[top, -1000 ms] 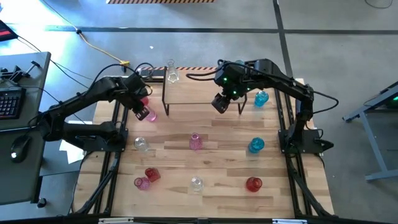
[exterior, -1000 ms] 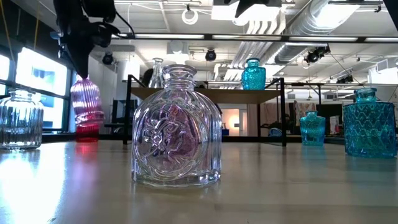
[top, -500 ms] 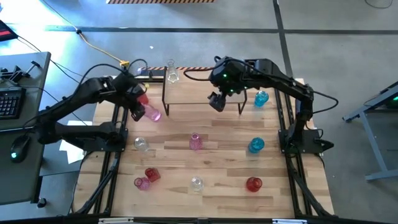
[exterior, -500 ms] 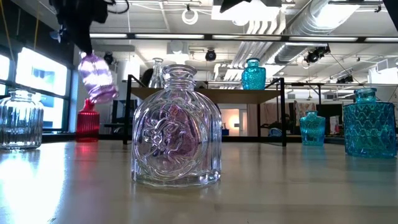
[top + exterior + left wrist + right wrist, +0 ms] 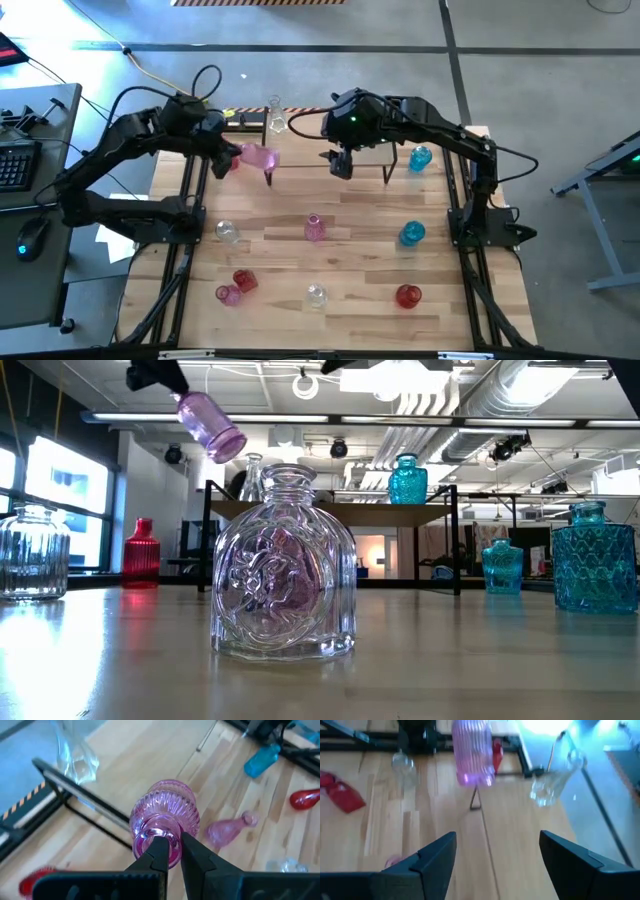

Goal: Sort vases onto shelf
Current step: Put the top pink vase on the shelf

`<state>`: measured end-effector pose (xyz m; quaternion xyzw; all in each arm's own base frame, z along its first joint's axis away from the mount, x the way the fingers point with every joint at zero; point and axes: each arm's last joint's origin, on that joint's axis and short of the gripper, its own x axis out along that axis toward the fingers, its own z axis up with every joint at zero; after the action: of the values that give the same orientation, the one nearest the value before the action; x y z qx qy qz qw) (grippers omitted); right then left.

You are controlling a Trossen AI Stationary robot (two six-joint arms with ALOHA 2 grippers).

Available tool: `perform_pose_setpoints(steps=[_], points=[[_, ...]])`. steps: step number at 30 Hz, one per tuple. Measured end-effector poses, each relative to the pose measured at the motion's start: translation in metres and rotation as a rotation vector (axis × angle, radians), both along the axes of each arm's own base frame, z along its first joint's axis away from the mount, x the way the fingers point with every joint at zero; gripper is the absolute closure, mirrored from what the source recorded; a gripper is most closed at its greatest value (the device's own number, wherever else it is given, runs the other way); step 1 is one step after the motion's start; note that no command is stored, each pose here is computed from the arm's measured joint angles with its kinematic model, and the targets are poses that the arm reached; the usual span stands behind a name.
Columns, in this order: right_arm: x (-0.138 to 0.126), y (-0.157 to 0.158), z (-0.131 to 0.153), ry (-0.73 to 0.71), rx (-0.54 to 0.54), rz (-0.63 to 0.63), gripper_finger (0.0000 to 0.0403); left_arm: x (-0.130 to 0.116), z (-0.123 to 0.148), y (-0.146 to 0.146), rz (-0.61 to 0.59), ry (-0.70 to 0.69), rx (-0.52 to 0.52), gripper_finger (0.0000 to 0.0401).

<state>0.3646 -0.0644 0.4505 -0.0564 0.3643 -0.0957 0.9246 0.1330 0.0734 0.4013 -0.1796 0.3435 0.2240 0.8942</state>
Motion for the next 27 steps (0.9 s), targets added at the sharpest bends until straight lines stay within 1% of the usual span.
perform_pose_setpoints(steps=[8,11,17,23,27], points=[[0.012,-0.002,0.001,-0.065,-0.065,0.032,0.0137,0.021,0.006,0.012,-0.015,-0.022,0.027,0.0386],[0.015,-0.003,0.0,-0.075,-0.069,0.033,0.0137,0.029,0.005,0.017,-0.017,-0.019,0.026,0.0386],[0.019,-0.004,0.0,-0.081,-0.118,0.069,0.0137,0.042,0.009,0.022,-0.024,-0.045,0.04,0.0386],[0.021,-0.005,0.001,-0.113,-0.115,0.064,0.0137,0.054,0.022,0.018,-0.071,-0.103,0.069,0.0386],[0.022,-0.005,0.002,-0.135,-0.084,0.037,0.0137,0.062,0.025,0.016,-0.097,-0.111,0.072,0.0386]])
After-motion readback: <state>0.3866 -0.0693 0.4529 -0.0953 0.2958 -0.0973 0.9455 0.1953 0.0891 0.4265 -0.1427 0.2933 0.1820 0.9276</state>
